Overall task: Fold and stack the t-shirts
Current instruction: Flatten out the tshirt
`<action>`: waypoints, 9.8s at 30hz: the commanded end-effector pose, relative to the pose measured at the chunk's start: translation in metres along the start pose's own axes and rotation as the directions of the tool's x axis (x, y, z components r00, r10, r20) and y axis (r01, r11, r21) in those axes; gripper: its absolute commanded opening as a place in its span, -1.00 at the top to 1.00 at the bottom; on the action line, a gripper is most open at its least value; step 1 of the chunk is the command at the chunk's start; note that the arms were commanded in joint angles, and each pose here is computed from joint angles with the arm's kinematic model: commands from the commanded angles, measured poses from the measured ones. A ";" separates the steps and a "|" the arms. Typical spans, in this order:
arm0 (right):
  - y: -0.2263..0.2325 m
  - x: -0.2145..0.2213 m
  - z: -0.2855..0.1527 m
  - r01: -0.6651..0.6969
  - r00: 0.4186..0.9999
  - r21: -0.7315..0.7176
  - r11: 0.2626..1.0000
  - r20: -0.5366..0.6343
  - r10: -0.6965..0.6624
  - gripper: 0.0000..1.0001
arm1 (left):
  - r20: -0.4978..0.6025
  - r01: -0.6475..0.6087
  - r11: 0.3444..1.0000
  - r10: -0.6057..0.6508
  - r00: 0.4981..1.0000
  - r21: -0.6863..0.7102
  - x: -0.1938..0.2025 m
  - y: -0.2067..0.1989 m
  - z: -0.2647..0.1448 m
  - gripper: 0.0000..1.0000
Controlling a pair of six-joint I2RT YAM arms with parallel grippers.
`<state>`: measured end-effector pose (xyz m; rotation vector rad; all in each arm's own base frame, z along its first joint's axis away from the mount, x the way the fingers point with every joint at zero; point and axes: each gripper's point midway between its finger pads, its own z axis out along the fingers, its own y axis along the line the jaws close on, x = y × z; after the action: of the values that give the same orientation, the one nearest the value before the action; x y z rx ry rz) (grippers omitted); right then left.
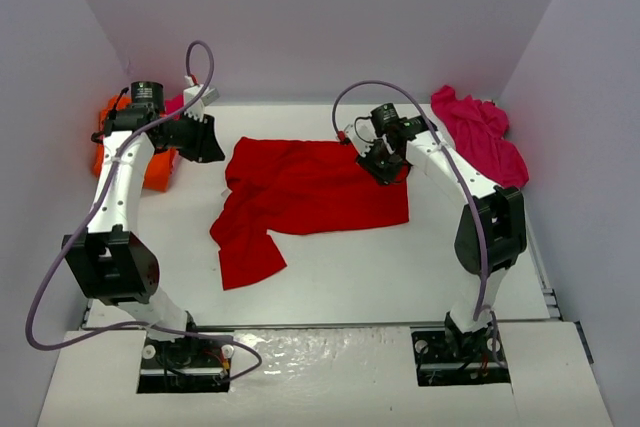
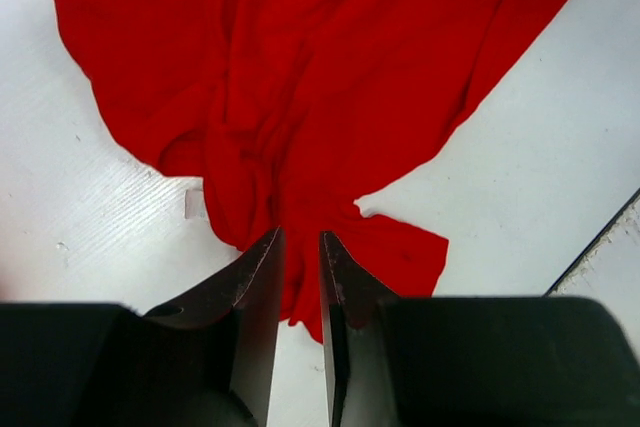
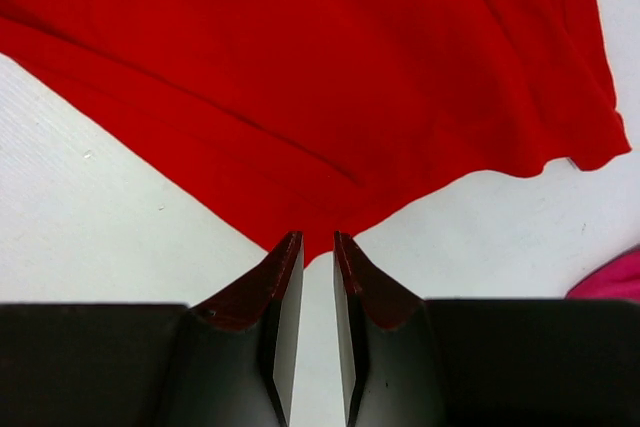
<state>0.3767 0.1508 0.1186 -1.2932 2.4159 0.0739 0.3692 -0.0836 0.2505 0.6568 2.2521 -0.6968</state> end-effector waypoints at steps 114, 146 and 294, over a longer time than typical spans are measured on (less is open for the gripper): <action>0.025 0.009 -0.086 0.096 0.995 0.049 0.994 0.034 -0.098 -0.02 | -0.381 -0.162 0.977 0.097 0.920 -0.142 0.001 0.049 0.144 0.52; 0.010 0.035 -0.056 0.065 0.998 0.038 0.997 0.005 -0.066 0.01 | -0.724 -0.001 0.938 0.268 0.635 0.346 0.209 -0.080 0.088 0.89; -0.114 0.015 0.000 -0.321 0.943 0.271 0.907 -0.002 0.334 0.17 | -0.558 -0.196 0.942 0.321 0.765 0.273 0.079 -0.032 0.162 0.16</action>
<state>0.4612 0.0725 0.1254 -0.7852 2.5688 -0.2105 0.3723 -0.1778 0.0688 1.4176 2.6818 -0.5863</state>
